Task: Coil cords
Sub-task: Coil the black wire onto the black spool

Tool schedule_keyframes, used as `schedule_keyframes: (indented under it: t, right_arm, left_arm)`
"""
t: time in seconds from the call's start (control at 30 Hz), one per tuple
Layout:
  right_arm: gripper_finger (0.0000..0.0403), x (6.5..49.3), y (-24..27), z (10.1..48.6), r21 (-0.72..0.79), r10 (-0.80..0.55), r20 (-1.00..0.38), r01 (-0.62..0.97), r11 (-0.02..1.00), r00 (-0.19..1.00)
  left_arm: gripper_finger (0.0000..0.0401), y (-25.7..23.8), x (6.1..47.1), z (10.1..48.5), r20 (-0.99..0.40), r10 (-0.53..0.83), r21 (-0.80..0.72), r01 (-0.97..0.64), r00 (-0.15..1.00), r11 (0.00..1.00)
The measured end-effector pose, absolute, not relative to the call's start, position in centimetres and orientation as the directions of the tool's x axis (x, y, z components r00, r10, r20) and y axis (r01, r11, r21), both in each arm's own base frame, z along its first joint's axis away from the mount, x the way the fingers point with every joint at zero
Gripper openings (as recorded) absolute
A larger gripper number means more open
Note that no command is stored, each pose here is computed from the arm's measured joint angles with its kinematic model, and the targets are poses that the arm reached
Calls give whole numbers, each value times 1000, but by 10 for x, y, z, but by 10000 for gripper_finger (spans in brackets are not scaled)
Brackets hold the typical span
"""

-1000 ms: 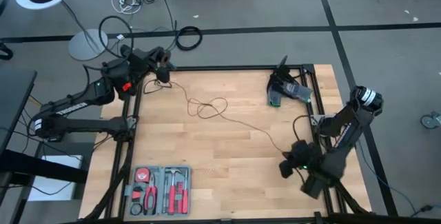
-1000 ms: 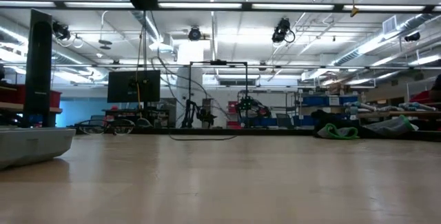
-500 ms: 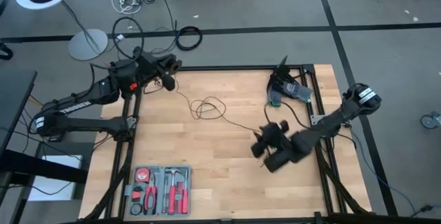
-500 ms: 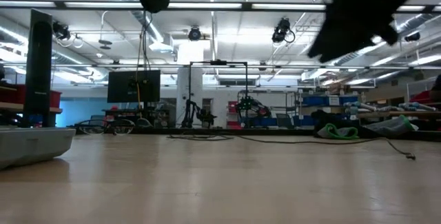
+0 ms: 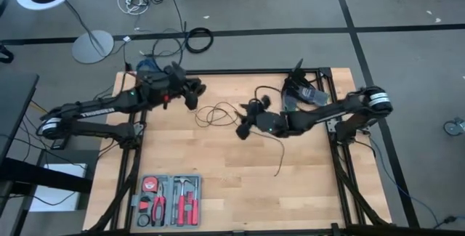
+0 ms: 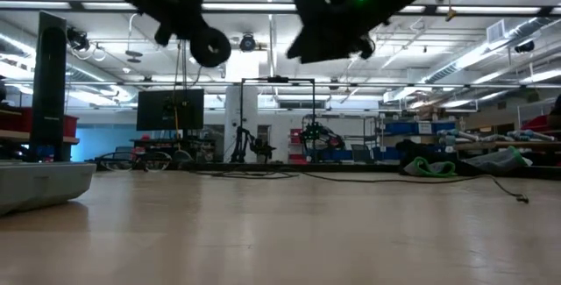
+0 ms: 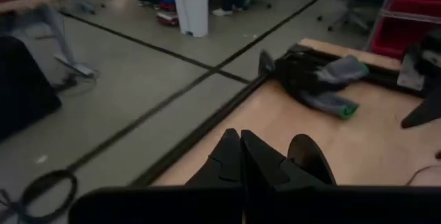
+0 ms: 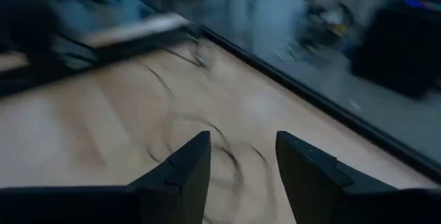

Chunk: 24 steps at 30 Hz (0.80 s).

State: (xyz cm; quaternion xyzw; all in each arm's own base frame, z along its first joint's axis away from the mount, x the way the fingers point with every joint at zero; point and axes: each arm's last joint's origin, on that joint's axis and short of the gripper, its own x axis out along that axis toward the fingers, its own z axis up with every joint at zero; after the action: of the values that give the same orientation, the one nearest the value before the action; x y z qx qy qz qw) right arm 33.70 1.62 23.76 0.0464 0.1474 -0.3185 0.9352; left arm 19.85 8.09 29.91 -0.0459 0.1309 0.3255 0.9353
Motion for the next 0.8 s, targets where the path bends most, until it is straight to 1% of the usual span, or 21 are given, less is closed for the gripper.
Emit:
schedule_keyframes:
  t: [0.03,0.1,0.13,0.2,0.27,0.33,0.43,0.5,0.6,0.7,0.8]
  right_arm:
    - [161,343,13,231,-2,-555,-279,578,816,784]
    - [157,358,6,209,59,-443,-211,463,884,872]
    - [155,363,2,191,84,-404,-201,427,900,892]
    - [150,372,-8,160,187,-313,-144,337,923,939]
    - [145,379,-17,135,283,-270,-47,272,920,962]
    - [140,384,-24,122,344,-246,77,206,916,966]
    - [134,395,-32,104,340,-234,166,167,925,958]
    - [133,405,-32,93,347,-218,159,152,925,963]
    - [132,426,-28,87,353,-177,173,106,930,969]
    - [132,443,-22,85,321,-141,168,81,944,976]
    - [132,454,-19,88,286,-137,125,97,953,983]
  left_arm:
    - [0,80,198,290,-290,582,-18,-612,760,790]
    - [0,79,198,277,-294,559,-52,-597,775,800]
    - [0,79,198,271,-300,551,-67,-593,779,802]
    - [0,78,197,260,-301,531,-102,-580,792,808]
    - [0,77,196,251,-303,508,-136,-564,807,815]
    - [0,76,195,244,-296,489,-157,-546,821,823]
    - [0,75,194,235,-271,470,-186,-525,840,830]
    - [0,74,194,232,-251,467,-193,-517,848,834]
    - [0,74,193,229,-216,474,-199,-513,854,835]
    - [0,75,192,230,-185,495,-202,-526,849,827]
    - [0,75,192,231,-178,516,-197,-544,838,816]
